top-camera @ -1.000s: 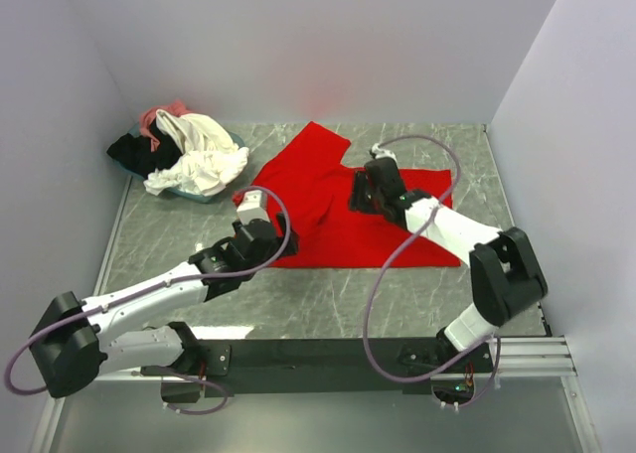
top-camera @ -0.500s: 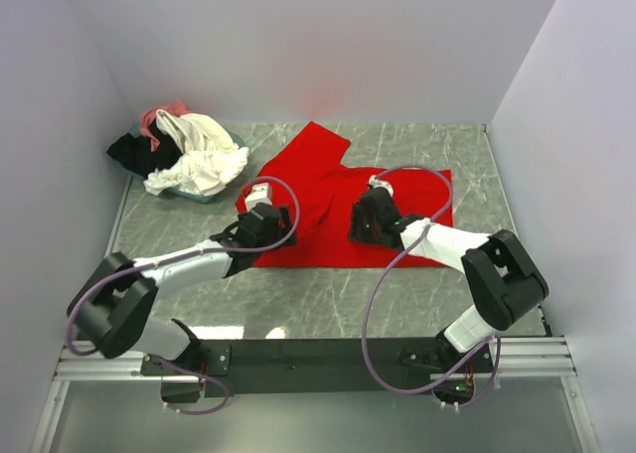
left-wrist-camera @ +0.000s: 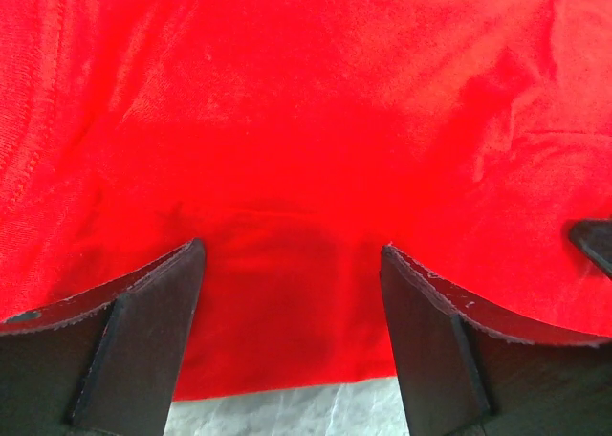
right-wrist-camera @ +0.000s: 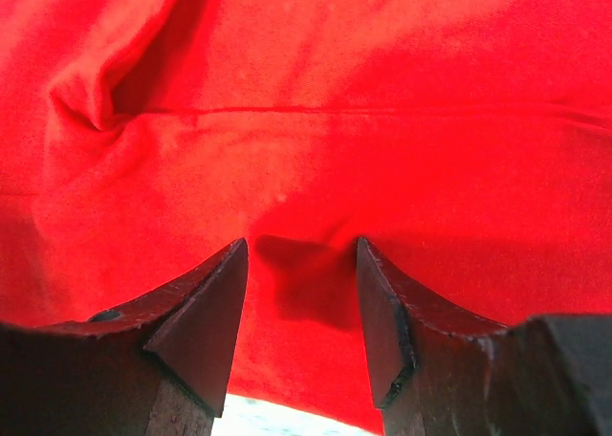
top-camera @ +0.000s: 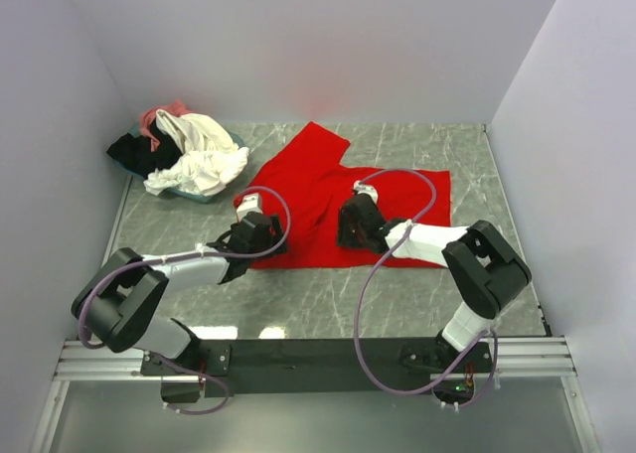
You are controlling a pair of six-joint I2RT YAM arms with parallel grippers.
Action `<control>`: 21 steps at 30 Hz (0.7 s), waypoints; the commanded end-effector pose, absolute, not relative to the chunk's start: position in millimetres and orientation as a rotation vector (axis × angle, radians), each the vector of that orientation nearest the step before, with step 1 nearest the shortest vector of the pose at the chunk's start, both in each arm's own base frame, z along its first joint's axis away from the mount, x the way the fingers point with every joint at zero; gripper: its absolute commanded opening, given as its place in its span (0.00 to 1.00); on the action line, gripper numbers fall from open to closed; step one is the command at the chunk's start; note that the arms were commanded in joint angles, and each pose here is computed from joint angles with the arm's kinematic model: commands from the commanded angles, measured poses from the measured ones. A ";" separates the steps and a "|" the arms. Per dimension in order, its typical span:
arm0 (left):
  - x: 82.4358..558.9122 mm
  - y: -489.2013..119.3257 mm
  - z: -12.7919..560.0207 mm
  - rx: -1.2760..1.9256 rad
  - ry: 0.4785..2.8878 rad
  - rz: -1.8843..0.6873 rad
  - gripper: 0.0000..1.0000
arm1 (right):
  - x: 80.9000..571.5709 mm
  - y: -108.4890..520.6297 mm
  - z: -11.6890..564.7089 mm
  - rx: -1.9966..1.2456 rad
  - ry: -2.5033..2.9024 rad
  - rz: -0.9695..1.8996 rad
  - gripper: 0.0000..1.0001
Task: Fold and stack the t-shirts
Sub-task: Fold the tshirt
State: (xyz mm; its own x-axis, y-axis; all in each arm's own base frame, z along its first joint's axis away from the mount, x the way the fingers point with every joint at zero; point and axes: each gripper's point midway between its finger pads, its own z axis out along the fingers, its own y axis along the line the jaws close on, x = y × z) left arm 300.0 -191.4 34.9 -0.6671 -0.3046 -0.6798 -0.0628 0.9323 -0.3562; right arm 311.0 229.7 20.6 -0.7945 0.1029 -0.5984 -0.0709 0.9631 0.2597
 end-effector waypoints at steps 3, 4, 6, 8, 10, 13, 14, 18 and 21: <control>276.0 -179.3 18.3 -0.335 2.327 -0.406 0.80 | 271.6 236.5 -13.0 -0.018 2.566 0.353 0.57; 270.2 -174.7 15.6 -0.360 2.332 -0.403 0.80 | 264.5 235.2 -18.8 -0.025 2.582 0.348 0.57; 264.2 -168.7 13.5 -0.389 2.334 -0.394 0.80 | 255.6 237.5 -23.8 -0.047 2.599 0.348 0.56; 257.7 -161.9 14.8 -0.427 2.320 -0.397 0.80 | 246.2 240.1 -30.4 -0.077 2.625 0.340 0.57; 249.1 -153.8 14.0 -0.464 2.313 -0.395 0.80 | 235.7 241.9 -36.2 -0.113 2.650 0.315 0.57; 239.9 -150.2 15.1 -0.506 2.305 -0.429 0.80 | 228.2 243.8 -38.5 -0.129 2.664 0.309 0.56; 237.8 -149.6 15.5 -0.514 2.304 -0.437 0.80 | 224.0 245.6 -39.2 -0.136 2.669 0.315 0.56; 228.9 -145.9 20.7 -0.563 2.283 -0.480 0.79 | 212.4 255.8 -36.4 -0.156 2.666 0.356 0.56; 224.9 -142.2 20.9 -0.605 2.263 -0.496 0.79 | 202.2 262.4 -36.3 -0.171 2.669 0.371 0.56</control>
